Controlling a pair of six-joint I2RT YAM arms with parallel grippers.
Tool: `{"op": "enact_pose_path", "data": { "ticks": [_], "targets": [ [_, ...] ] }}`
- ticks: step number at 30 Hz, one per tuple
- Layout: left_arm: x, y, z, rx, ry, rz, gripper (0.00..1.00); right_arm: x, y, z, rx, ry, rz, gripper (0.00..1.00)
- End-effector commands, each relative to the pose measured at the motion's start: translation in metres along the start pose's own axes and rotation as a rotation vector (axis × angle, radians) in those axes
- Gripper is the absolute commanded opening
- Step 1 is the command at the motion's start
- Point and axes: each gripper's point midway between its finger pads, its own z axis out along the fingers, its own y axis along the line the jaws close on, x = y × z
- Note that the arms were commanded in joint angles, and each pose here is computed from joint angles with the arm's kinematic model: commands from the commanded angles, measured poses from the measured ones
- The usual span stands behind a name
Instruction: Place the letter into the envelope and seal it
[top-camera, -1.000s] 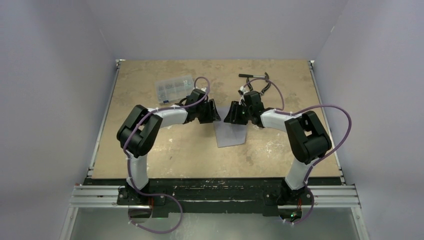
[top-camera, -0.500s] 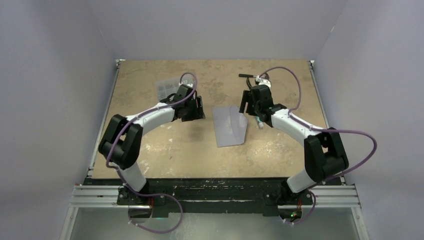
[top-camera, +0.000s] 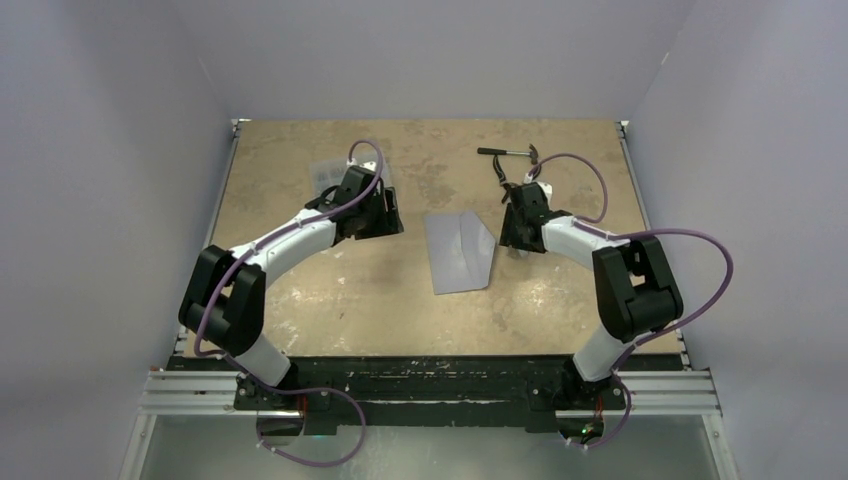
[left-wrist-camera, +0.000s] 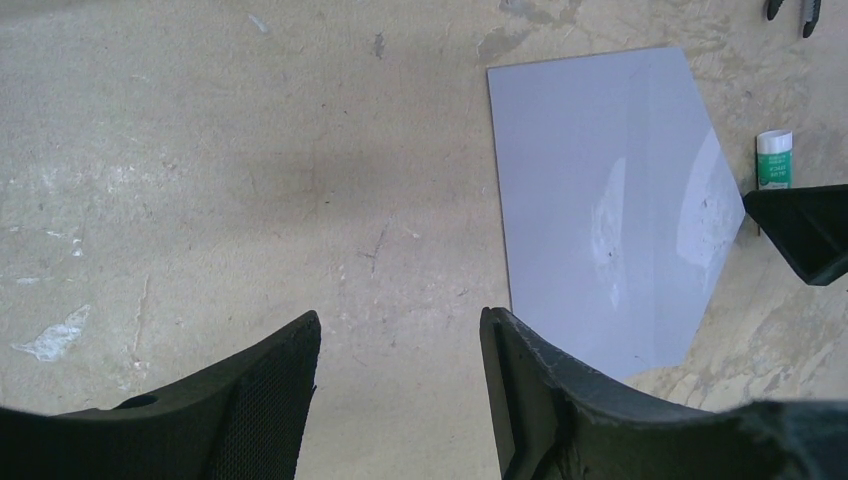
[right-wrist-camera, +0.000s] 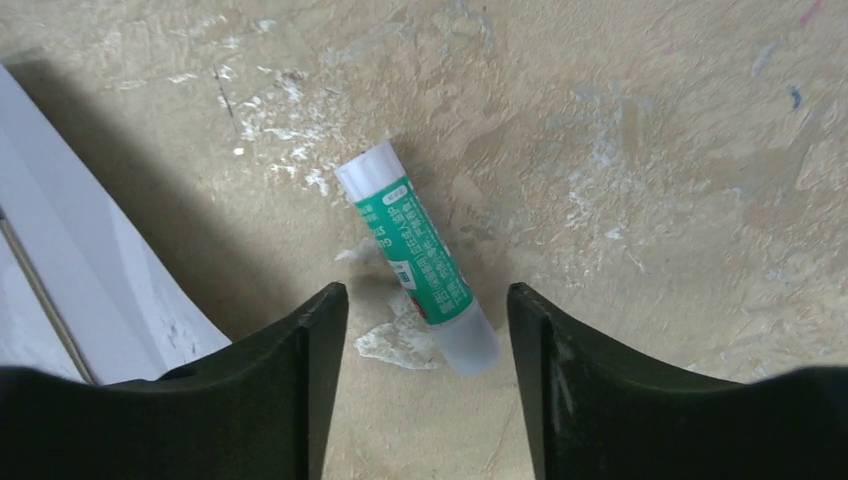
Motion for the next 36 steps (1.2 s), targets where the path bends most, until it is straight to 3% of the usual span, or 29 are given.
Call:
{"op": "enact_pose_path", "data": {
  "ticks": [1, 6, 8, 10, 13, 19, 26, 30, 36],
  "targets": [
    [-0.01, -0.01, -0.018, 0.073, -0.005, -0.013, 0.59, -0.006, 0.0, 0.004, 0.014, -0.009, 0.019, 0.59],
    [-0.021, -0.03, -0.032, 0.155, -0.012, -0.011, 0.59, -0.002, 0.004, 0.014, 0.005, 0.009, 0.009, 0.45],
    [-0.025, -0.035, -0.038, 0.173, -0.019, -0.005, 0.59, -0.001, 0.006, 0.016, -0.004, 0.01, 0.004, 0.33],
    [-0.028, -0.039, -0.042, 0.194, -0.022, 0.004, 0.59, -0.012, 0.006, 0.01, -0.007, -0.04, 0.02, 0.18],
    [-0.029, -0.049, -0.046, 0.244, -0.008, 0.009, 0.59, -0.047, 0.012, -0.013, -0.057, -0.168, 0.018, 0.08],
    [-0.035, -0.092, -0.061, 0.463, 0.021, 0.0, 0.63, -0.097, 0.061, -0.087, -0.405, -0.357, -0.063, 0.05],
    [-0.054, -0.131, -0.093, 0.713, 0.018, -0.073, 0.67, -0.081, 0.133, -0.169, -0.916, -0.429, -0.286, 0.0],
    [-0.071, -0.14, -0.118, 0.842, -0.013, -0.132, 0.67, -0.066, 0.166, -0.198, -1.014, -0.466, -0.424, 0.0],
    [-0.056, -0.132, -0.115, 0.828, 0.021, -0.137, 0.68, -0.047, 0.204, -0.219, -1.082, -0.474, -0.568, 0.0]
  ]
}}
